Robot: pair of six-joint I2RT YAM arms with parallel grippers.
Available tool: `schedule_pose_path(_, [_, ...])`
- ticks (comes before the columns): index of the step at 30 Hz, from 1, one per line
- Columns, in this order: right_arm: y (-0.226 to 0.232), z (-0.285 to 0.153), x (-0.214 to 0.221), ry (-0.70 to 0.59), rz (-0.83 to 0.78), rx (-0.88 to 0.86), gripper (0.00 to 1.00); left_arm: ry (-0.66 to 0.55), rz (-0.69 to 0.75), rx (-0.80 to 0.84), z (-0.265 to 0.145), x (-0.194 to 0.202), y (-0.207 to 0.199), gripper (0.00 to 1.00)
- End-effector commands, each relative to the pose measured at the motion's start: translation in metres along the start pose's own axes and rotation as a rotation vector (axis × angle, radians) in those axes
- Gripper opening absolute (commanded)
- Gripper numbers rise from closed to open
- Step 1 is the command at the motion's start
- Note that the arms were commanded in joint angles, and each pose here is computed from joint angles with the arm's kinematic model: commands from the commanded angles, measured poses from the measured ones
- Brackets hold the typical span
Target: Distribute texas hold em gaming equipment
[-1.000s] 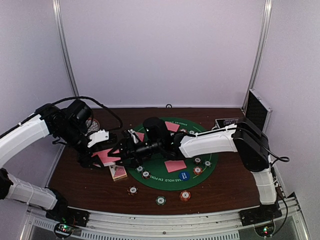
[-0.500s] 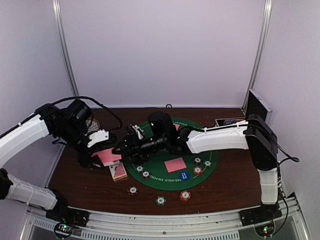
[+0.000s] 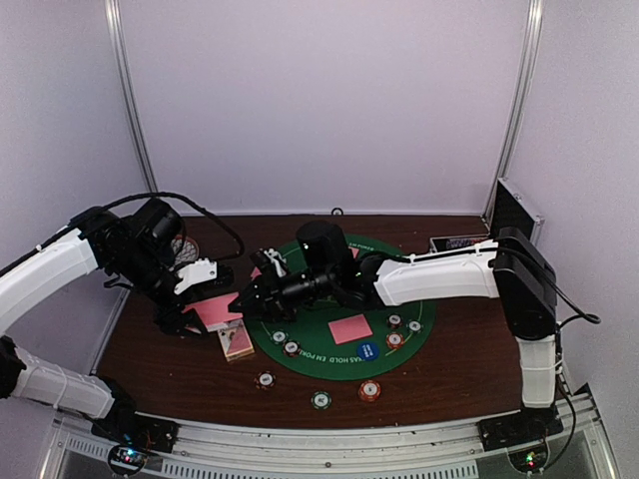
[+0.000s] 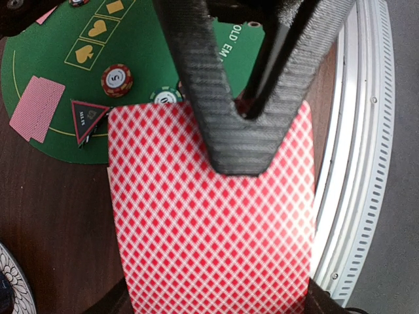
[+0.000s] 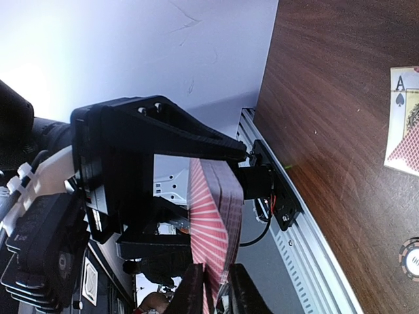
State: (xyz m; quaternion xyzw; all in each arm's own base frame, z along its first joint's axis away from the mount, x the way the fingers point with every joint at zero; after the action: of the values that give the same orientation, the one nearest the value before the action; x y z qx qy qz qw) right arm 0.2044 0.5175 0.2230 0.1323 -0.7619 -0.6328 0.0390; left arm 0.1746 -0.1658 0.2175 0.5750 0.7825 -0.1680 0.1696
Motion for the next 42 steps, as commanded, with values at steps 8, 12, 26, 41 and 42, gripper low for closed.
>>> schedule_pose_path(8, [0.022,-0.028,-0.006,-0.012,-0.039,-0.002,0.0,-0.032,0.01,-0.029,-0.005,-0.004,0.003,0.0])
schedule_pose_path(12, [0.018,-0.041,-0.012,-0.022,-0.036,0.02,0.0,-0.03,0.01,-0.03,-0.005,-0.004,0.003,0.0])
schedule_pose_path(26, [-0.04,-0.174,-0.111,-0.24,-0.013,0.232,0.0,-0.029,0.014,-0.045,-0.007,-0.004,0.004,0.0])
schedule_pose_path(41, [-0.14,-0.258,-0.237,-0.44,0.03,0.531,0.0,-0.026,0.018,-0.043,-0.004,-0.005,0.006,0.0])
schedule_pose_path(42, [-0.144,-0.259,-0.243,-0.449,0.031,0.529,0.0,-0.024,0.017,-0.042,-0.004,-0.005,0.007,0.0])
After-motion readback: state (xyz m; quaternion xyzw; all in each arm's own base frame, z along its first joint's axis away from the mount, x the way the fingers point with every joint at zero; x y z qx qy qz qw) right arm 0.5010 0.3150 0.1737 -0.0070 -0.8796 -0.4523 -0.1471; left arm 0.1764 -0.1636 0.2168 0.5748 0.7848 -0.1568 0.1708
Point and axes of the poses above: each gripper's point midway between its finger pads, its own z axis out along the fingers, its own y axis along the line the jaws close on, x = y × z, the point moved 4 cm from there along -z, back along the fingers, and after that the axes turned 1 degree about -z, right-handed, at the moved point
